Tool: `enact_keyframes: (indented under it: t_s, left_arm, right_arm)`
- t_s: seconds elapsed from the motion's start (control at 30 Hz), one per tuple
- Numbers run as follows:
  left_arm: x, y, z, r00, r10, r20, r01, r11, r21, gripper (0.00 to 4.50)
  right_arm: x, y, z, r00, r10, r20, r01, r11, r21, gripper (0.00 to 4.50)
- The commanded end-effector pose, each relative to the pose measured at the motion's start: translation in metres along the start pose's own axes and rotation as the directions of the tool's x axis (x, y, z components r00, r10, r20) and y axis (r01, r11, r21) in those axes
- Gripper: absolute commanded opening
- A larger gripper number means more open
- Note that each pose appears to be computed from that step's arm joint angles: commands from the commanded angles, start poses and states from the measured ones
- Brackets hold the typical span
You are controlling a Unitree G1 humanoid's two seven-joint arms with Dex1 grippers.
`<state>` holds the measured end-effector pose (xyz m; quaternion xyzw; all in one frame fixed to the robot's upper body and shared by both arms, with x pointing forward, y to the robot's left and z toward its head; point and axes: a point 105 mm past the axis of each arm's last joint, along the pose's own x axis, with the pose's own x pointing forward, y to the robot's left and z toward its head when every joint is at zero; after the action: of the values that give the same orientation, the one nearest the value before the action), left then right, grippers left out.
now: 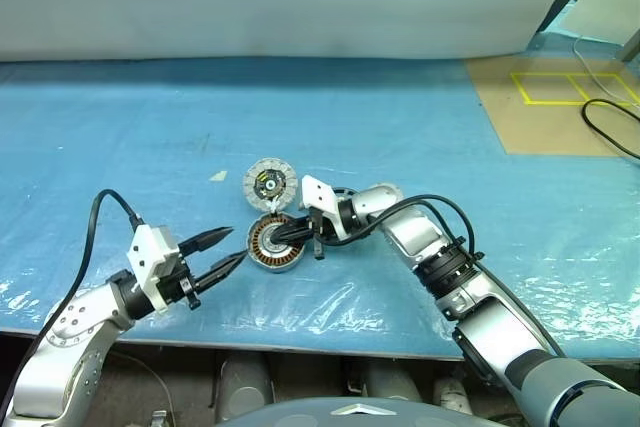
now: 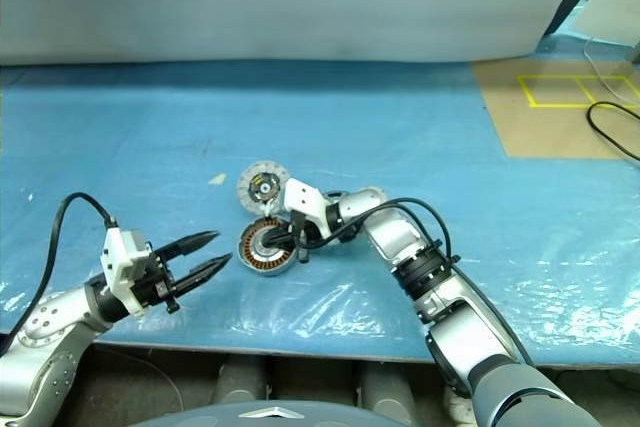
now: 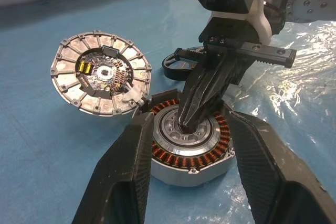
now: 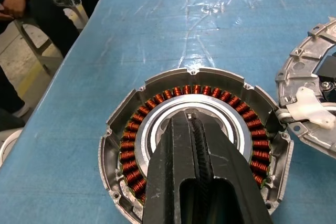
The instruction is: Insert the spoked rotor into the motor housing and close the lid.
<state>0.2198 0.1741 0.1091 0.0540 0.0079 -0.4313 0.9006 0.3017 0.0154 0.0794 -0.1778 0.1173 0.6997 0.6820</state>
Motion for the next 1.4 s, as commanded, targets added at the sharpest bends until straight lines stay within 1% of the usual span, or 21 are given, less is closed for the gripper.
enact_keyframes:
  t_s: [0.03,0.3,0.4,0.5,0.63,0.73,0.87,0.93,1.1,1.17,1.3,1.4]
  left_arm:
    - [0.001,-0.001,0.003,1.000,-0.005,0.015,0.005,1.000,0.021,2.38]
    - [0.003,-0.003,0.002,1.000,-0.010,0.017,0.010,1.000,0.012,2.38]
    - [0.004,-0.002,0.001,1.000,-0.012,0.017,0.012,1.000,0.012,2.38]
    - [0.005,-0.001,0.002,1.000,-0.013,0.020,0.013,1.000,0.013,2.38]
    - [0.005,0.002,0.003,1.000,-0.004,0.024,0.004,1.000,0.010,2.38]
    - [0.004,0.003,0.003,1.000,-0.003,0.021,0.003,1.000,0.011,2.38]
    - [0.004,0.005,0.002,1.000,0.003,0.019,-0.004,1.000,0.011,2.38]
    - [0.004,0.006,0.002,1.000,0.008,0.019,-0.008,1.000,0.012,2.38]
    - [0.004,0.009,0.003,0.999,0.024,0.027,-0.025,1.000,0.011,2.38]
    - [0.003,0.010,0.003,0.999,0.031,0.025,-0.032,0.999,0.012,2.38]
    - [0.001,0.012,0.002,0.999,0.038,0.021,-0.038,0.999,0.012,2.38]
    - [0.001,0.012,0.001,0.999,0.041,0.018,-0.041,0.999,0.011,2.38]
  right_arm:
    - [0.003,-0.009,0.001,0.998,-0.061,-0.011,0.061,0.997,-0.044,0.04]
    - [0.007,-0.005,-0.007,0.998,-0.054,-0.036,0.053,0.998,-0.041,0.04]
    - [0.004,-0.005,-0.014,0.995,-0.059,-0.075,0.053,0.995,-0.082,0.04]
    - [0.004,-0.004,-0.018,0.994,-0.062,-0.090,0.055,0.995,-0.088,0.04]
    - [0.004,-0.006,-0.032,0.982,-0.099,-0.160,0.069,0.980,-0.187,0.04]
    - [0.006,-0.001,-0.039,0.978,-0.092,-0.189,0.042,0.966,-0.254,0.04]
    - [0.008,0.000,-0.032,0.984,-0.098,-0.148,0.056,0.963,-0.264,0.04]
    - [0.008,-0.004,-0.024,0.988,-0.111,-0.106,0.081,0.965,-0.250,0.04]
    - [-0.001,-0.011,0.007,0.992,-0.114,0.060,0.124,0.975,-0.185,0.04]
    - [-0.005,-0.011,0.016,0.990,-0.102,0.100,0.118,0.979,-0.164,0.04]
    - [-0.005,-0.004,0.019,0.994,-0.050,0.099,0.068,0.982,-0.179,0.04]
    - [0.002,0.003,0.018,0.997,-0.015,0.081,0.031,0.978,-0.204,0.04]
